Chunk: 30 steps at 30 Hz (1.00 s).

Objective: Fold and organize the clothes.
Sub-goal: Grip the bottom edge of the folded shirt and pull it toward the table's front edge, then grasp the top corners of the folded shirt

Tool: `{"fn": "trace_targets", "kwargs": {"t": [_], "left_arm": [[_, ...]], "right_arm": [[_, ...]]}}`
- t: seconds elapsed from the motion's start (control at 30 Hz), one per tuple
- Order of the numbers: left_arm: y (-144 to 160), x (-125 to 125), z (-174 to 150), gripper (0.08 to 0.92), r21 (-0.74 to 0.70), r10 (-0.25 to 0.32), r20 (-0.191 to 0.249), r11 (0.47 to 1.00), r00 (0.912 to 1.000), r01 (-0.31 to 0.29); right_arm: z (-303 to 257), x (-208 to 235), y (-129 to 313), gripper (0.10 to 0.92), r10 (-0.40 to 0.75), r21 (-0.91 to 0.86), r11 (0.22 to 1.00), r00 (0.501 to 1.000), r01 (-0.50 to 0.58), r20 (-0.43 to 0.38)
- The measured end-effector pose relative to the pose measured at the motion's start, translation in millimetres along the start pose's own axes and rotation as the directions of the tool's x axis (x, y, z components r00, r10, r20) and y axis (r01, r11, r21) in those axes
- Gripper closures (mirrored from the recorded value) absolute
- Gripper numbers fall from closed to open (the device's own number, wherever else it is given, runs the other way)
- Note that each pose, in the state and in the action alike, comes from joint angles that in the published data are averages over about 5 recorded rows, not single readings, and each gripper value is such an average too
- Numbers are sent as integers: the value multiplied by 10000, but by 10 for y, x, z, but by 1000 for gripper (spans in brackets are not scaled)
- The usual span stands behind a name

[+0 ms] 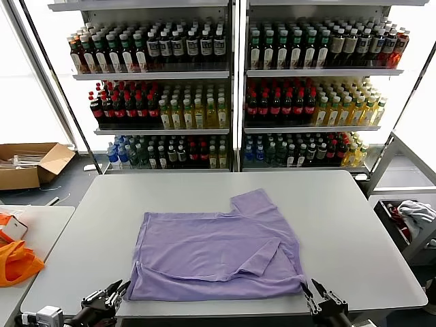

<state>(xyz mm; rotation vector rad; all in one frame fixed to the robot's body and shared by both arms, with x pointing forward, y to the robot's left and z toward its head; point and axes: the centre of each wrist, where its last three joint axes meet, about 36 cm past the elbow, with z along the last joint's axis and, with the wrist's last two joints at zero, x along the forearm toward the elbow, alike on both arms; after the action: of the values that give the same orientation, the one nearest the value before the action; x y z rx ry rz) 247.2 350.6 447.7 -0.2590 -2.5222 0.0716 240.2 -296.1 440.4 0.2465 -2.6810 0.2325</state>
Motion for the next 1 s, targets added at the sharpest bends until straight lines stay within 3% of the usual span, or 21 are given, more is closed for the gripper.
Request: {"fn": "trace_targets", "kwargs": {"t": [0.33, 0.53, 1.0], "left_arm": [[180, -154, -303, 363, -907, 132, 714, 9959, 9974, -67], [234, -348, -480, 207, -1542, 544, 858, 9872, 9948, -406], [409, -1251, -878, 177, -1685, 1550, 772, 9757, 9849, -1403]], "right_arm": [[-361, -285, -217, 253, 201, 520, 9984, 9982, -231, 569], [-553, -647, -356, 201, -2, 471, 9989, 9976, -30, 692], [-1021, -2123, -579, 200, -1526, -373, 9872, 9866, 1549, 575]]}}
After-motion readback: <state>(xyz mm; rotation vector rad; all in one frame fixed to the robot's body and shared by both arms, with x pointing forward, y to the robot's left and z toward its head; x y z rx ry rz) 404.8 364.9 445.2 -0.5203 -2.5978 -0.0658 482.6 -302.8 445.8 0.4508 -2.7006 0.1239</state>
